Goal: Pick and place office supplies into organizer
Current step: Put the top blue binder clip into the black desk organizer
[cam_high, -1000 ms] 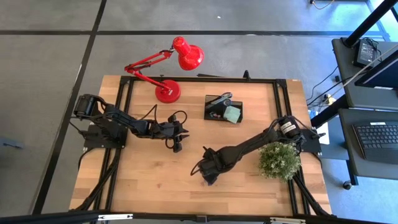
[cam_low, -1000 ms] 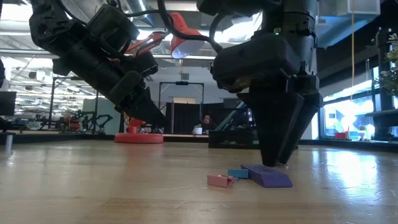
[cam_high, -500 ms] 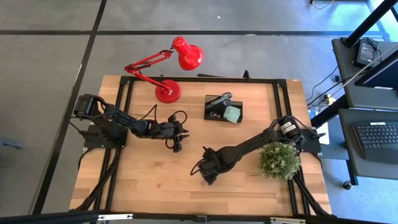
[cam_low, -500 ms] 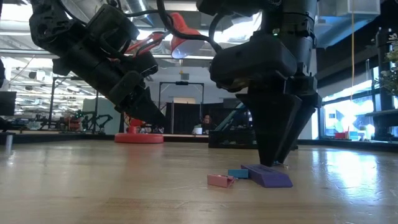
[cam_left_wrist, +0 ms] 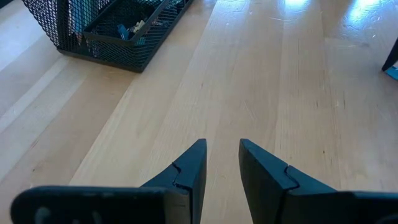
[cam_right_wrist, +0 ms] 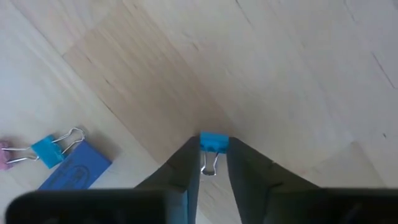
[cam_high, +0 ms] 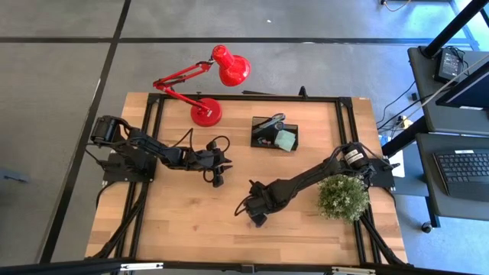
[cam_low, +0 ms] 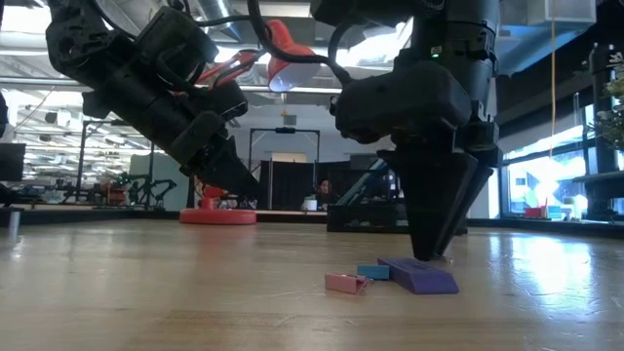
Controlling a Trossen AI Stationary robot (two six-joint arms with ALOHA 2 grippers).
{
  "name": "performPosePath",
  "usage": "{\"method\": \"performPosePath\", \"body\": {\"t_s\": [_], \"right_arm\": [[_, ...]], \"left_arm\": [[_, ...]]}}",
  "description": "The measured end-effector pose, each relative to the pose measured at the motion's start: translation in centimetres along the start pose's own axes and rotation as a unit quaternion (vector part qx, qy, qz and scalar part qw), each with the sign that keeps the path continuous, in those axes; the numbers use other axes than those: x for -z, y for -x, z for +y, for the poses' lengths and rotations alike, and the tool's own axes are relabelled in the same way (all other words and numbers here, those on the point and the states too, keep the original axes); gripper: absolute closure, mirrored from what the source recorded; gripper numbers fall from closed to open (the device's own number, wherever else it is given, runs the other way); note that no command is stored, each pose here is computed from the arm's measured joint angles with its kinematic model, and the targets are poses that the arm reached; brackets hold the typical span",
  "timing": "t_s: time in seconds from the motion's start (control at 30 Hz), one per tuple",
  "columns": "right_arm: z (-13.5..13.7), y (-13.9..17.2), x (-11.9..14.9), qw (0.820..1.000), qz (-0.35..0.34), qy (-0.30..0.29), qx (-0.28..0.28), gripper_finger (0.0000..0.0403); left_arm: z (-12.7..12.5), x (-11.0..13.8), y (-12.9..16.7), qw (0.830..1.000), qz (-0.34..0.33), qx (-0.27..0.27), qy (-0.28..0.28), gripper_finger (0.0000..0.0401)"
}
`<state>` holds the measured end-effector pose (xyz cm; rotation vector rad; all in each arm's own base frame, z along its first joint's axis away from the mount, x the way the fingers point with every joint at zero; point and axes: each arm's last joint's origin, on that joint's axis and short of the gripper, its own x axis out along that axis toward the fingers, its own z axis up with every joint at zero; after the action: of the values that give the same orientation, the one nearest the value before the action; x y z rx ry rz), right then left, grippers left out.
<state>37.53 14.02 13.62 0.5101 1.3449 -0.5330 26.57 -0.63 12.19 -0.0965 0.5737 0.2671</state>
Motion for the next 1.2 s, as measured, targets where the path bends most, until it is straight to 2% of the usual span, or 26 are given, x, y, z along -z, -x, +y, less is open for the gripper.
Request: {"method": "performPosePath", "body": {"t_s": [0.17,0.43,0.6,0.77,0.93,1.2], "right_arm": [[0.0,0.0,-0.1,1.000,-0.007,0.012,0.003,0.0340],[0.0,0.1,-0.1,1.000,-0.010,0.020,0.009,0.0342],[-0.2,1.1,-0.5,0.998,-0.014,0.033,0.053,0.0342],[-0.6,3.9,-1.7,0.990,-0.052,0.050,0.124,0.0346],[-1.6,5.7,-3.6,0.981,-0.062,0.073,0.167,0.0349],[-5.2,5.6,-7.7,0.973,-0.041,0.091,0.207,0.0349]], "left_arm": [[0.0,0.0,0.0,1.000,0.000,0.000,0.000,0.0313],[0.0,0.0,0.0,1.000,0.000,0.000,0.000,0.0313],[0.0,0.0,0.0,1.000,0.000,0.000,0.000,0.0313],[0.0,0.0,0.0,1.000,0.000,0.000,0.000,0.0313],[0.0,0.0,0.0,1.000,0.000,0.000,0.000,0.0313],[0.0,0.0,0.0,1.000,0.000,0.000,0.000,0.0313]]}}
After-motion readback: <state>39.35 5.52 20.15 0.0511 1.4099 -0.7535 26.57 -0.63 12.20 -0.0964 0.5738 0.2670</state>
